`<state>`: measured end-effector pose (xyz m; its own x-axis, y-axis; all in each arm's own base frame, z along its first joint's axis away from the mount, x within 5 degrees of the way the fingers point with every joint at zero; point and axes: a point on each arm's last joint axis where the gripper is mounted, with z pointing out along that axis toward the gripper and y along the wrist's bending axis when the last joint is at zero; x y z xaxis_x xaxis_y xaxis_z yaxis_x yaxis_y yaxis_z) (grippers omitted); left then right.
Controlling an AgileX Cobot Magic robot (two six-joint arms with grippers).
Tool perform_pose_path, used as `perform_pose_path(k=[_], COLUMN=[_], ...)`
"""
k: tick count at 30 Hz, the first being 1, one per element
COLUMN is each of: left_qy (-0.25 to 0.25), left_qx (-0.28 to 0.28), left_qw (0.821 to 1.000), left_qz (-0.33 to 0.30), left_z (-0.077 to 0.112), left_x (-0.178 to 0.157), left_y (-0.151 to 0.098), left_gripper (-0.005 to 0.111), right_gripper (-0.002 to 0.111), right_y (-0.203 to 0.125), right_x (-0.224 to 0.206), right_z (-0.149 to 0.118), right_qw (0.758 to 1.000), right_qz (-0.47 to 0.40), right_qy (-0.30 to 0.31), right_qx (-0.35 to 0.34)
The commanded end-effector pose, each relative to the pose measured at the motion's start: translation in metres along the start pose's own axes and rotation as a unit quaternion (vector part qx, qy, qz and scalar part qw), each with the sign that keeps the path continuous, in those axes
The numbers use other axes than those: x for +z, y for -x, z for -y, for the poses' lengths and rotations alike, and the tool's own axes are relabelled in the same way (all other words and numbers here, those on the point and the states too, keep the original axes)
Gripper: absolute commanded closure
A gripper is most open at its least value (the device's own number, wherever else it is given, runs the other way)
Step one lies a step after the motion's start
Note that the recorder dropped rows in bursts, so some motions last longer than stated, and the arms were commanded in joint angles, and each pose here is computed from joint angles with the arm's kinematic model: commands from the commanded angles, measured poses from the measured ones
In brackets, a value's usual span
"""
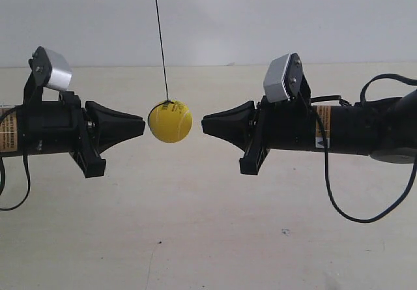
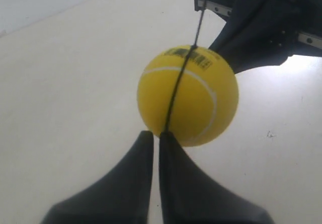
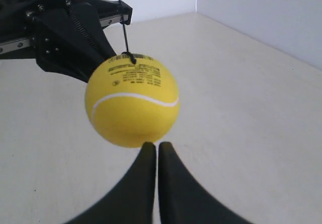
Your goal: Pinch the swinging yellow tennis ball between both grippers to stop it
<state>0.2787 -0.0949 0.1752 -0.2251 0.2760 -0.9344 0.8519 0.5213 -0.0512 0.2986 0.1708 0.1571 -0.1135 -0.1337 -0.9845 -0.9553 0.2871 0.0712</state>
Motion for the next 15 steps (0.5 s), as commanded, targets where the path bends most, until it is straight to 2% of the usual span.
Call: perform_pose_path(k=[1,15], left_qy=[-0.003,0.011], left_qx=[-0.002,-0.002], left_qw=[1.0,1.0], left_qz=[0.012,0.026], left_z=[0.001,-0.0016], left_x=[-0.0002,-0.0003], left_y=[0.0009,0.0034], left_gripper=[0.102,0.102], right_gripper=[0.108,0.108], right_y=[0.0044,0.0062], right_x=[0.0007,0.0093], right_z=[-0.0012,-0.0091], right_qw=[1.0,1.0], right_qz=[0.014,0.019], right_qy=[0.005,0.015], right_qx=[-0.002,-0.009])
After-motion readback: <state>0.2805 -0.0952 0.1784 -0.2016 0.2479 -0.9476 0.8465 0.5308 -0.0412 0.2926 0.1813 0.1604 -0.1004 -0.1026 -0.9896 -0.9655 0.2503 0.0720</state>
